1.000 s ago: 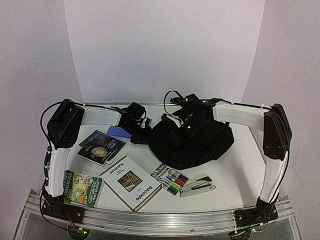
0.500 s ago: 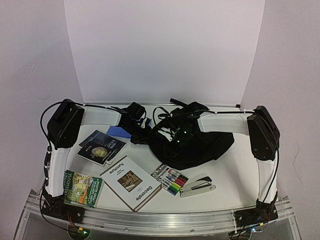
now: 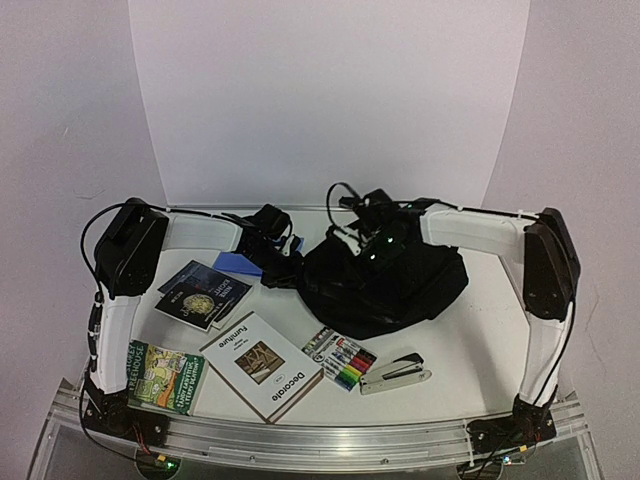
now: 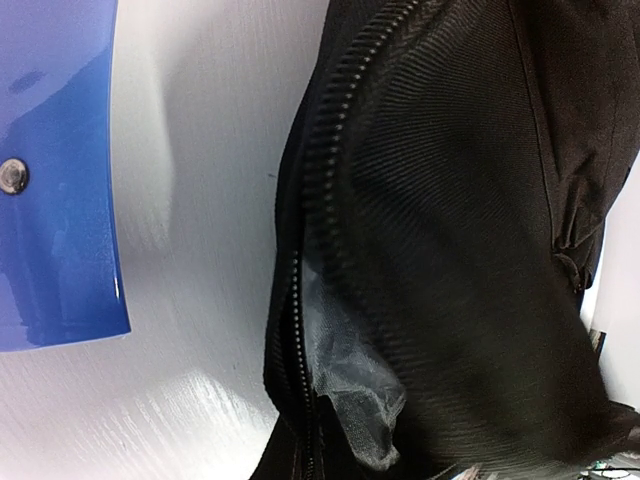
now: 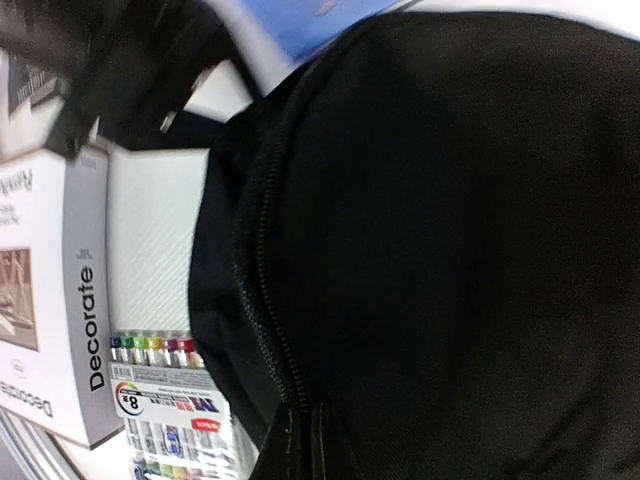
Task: Pack the student bag
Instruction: Adjust the student bag at the center of the board.
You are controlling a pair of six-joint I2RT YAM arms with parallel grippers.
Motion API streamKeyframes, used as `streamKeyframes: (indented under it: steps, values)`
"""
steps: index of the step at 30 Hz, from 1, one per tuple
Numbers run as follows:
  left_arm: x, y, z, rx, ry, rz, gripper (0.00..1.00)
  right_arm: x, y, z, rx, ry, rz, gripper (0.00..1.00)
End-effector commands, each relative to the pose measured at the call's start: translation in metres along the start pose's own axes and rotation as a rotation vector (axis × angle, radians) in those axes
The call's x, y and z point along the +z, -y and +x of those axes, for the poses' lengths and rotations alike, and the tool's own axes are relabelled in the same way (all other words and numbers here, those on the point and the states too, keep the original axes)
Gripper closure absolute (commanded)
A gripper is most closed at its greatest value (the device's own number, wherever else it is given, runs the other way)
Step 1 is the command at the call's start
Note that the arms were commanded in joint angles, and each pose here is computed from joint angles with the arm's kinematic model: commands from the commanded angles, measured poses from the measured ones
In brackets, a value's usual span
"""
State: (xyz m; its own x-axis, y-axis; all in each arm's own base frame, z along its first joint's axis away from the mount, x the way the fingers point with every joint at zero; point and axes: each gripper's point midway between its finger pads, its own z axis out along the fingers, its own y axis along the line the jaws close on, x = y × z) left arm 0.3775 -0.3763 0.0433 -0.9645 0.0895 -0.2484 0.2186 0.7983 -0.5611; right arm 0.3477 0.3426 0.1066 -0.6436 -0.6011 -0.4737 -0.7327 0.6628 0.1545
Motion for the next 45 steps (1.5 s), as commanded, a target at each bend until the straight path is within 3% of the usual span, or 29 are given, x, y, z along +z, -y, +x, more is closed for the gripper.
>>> streamKeyframes:
  steps: [1,5,11,19,24,31,32,35,36,39,45]
  values:
    - [-0.006,0.002,-0.006,0.023,0.016,0.0,1.0,-0.08,0.051,-0.045,0.085,0.212,0.044,1.0]
    - [-0.004,-0.004,-0.003,0.022,0.004,-0.017,1.0,-0.107,0.116,-0.04,0.197,0.257,0.138,1.0]
    - [-0.002,-0.016,0.002,0.009,-0.014,-0.049,1.0,-0.112,0.205,-0.002,0.31,0.206,0.333,1.0]
    - [-0.005,-0.023,0.007,0.008,-0.023,-0.075,1.0,-0.104,0.279,0.042,0.373,0.132,0.524,1.0]
    - [-0.006,-0.017,0.004,0.017,-0.022,-0.046,1.0,-0.072,0.279,0.069,0.367,0.049,0.498,1.0]
    - [-0.011,0.004,-0.008,0.057,-0.001,0.018,1.0,-0.027,0.229,0.088,0.309,-0.035,0.327,1.0]
    - [-0.012,0.006,-0.009,0.064,0.002,0.027,1.0,-0.028,0.226,0.086,0.31,-0.032,0.317,0.98]
    - [-0.015,0.018,-0.013,0.089,0.011,0.052,0.95,-0.039,0.224,0.071,0.315,0.0,0.303,0.72]
    - [-0.017,0.022,-0.015,0.098,0.014,0.056,0.9,-0.044,0.224,0.063,0.315,0.015,0.299,0.61]
    - [-0.024,0.031,-0.023,0.116,0.035,0.062,0.74,-0.059,0.22,0.047,0.316,0.054,0.282,0.42]
    - [-0.042,0.042,-0.036,0.131,0.072,0.05,0.45,-0.082,0.208,0.023,0.317,0.111,0.234,0.2]
